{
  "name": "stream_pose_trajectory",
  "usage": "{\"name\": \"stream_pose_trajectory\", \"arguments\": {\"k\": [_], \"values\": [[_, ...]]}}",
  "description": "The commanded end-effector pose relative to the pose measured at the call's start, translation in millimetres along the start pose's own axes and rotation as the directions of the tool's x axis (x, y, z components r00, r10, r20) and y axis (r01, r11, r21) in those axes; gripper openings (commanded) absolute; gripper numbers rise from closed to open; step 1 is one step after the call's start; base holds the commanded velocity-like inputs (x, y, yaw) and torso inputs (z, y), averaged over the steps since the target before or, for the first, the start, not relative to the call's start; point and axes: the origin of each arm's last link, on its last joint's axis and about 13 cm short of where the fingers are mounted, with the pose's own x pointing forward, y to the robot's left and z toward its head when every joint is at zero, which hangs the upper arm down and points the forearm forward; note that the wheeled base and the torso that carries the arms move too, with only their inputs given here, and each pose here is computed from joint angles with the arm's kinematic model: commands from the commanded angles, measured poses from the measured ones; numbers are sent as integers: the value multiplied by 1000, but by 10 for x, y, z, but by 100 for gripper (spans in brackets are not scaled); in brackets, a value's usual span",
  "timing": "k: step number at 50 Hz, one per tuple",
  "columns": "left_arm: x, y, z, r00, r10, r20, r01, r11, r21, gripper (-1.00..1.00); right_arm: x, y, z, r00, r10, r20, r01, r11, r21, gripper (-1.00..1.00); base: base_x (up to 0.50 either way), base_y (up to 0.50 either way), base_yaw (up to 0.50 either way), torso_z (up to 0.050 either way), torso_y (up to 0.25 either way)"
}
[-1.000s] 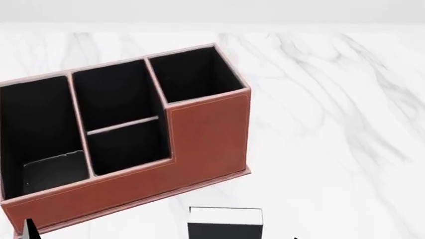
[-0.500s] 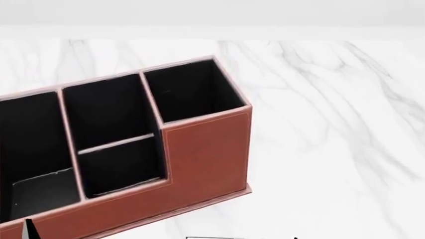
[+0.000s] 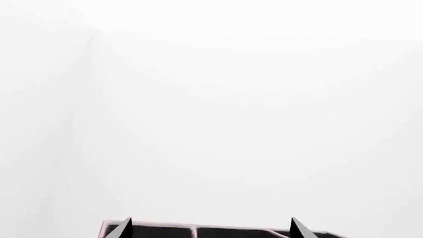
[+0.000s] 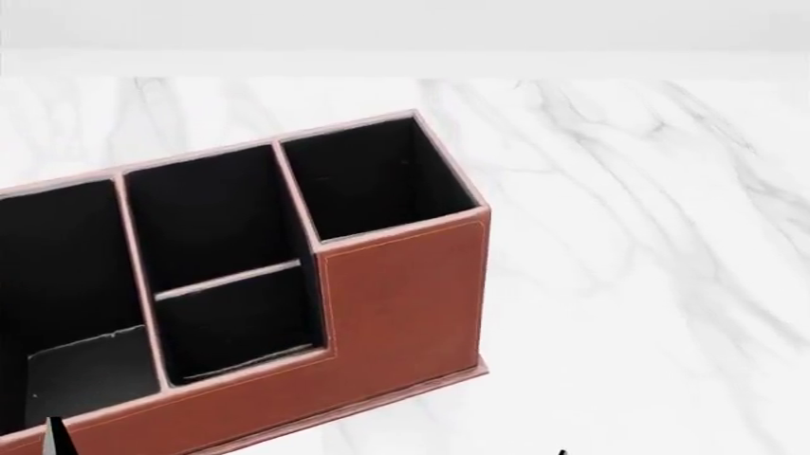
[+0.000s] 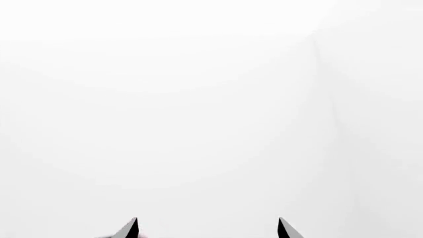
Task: Pick up the book and place it in the back compartment of the caddy.
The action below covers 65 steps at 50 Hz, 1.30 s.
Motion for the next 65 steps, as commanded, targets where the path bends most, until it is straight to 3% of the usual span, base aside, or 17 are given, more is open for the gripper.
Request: {"name": "stream_pose_trajectory", "arguments": {"k": [1, 23, 25, 50, 65], "values": [[0, 4, -3, 1000, 2, 0, -2, 1000, 1, 100, -1, 6, -12, 1000, -3, -1, 3, 1000, -15, 100, 0, 172, 0, 0, 0], [-6, 2, 0, 1000, 1, 0, -1, 1000, 2, 100, 0, 6, -11, 1000, -5, -5, 5, 1000, -15, 100, 0, 164, 0, 0, 0], [-6, 2, 3, 1000, 1, 0, -1, 1000, 2, 100, -2, -6, -2, 1000, 3, -11, -3, 999, 35, 100, 0, 0, 0, 0, 0], [3, 7, -1, 1000, 4, 0, -4, 1000, 2, 100, -7, 10, -15, 1000, -8, 11, 8, 1000, -15, 100, 0, 2, 0, 0, 0], [3, 4, 1, 1000, 3, -1, -3, 1000, 4, 100, 4, 3, -17, 1000, -3, -1, 3, 1000, 13, 100, 0, 125, 0, 0, 0]]}}
